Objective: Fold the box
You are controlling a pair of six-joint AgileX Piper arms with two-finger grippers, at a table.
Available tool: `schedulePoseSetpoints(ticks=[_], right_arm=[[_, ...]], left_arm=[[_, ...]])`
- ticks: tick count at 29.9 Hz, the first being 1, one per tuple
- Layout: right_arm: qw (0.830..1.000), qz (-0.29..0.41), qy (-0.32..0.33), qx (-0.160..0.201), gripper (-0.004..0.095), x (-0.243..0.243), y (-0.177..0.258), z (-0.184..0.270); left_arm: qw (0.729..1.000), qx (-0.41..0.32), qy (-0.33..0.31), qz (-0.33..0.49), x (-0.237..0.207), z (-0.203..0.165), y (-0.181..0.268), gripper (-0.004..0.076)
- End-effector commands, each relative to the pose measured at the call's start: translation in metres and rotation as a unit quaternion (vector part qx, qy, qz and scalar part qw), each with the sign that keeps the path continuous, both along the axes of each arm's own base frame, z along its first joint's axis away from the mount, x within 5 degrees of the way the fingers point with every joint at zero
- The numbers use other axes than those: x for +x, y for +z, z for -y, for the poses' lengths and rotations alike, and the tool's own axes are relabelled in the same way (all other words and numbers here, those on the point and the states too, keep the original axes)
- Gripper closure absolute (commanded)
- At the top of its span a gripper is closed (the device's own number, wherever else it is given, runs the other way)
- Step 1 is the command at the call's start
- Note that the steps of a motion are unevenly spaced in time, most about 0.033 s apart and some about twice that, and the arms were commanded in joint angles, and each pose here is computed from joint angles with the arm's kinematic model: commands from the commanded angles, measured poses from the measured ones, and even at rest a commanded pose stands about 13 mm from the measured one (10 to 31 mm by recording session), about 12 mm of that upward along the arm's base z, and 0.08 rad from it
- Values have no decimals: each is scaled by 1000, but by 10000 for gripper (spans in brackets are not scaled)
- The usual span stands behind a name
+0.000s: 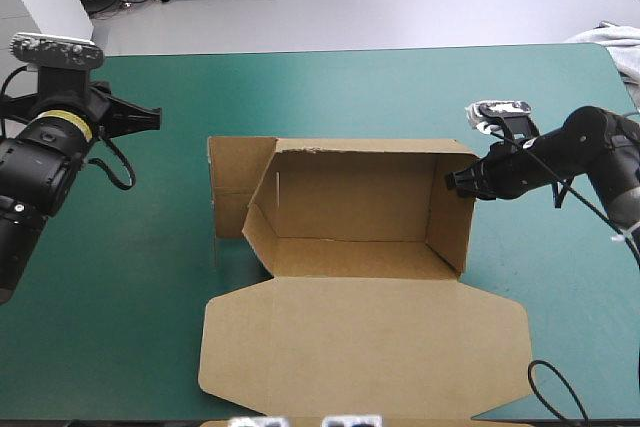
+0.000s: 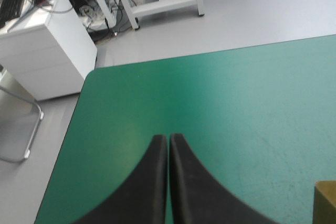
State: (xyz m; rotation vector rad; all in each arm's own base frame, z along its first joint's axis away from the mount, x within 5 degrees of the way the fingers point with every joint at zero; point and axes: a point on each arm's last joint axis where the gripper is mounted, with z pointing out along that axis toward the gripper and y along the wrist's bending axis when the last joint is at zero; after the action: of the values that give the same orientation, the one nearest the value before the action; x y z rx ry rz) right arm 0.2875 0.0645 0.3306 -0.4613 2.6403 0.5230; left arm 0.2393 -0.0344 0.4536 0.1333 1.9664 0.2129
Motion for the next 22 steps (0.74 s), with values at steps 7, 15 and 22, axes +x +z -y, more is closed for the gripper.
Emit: schedulePoseSetpoints(ticks=[7,15,22], right_arm=[[1000,-6,6,-20,907,40,-15,-6],[1000,15,-9,-19,905,55,-26,-8],[998,45,0,-50,710,59,-31,-30]], left_arm=[[998,-57,23,-9,-5,-44,8,730],[984,-154,-6,-88,8,-65,-14,730],[965,-223,-42,-129,20,-76,-30,730]])
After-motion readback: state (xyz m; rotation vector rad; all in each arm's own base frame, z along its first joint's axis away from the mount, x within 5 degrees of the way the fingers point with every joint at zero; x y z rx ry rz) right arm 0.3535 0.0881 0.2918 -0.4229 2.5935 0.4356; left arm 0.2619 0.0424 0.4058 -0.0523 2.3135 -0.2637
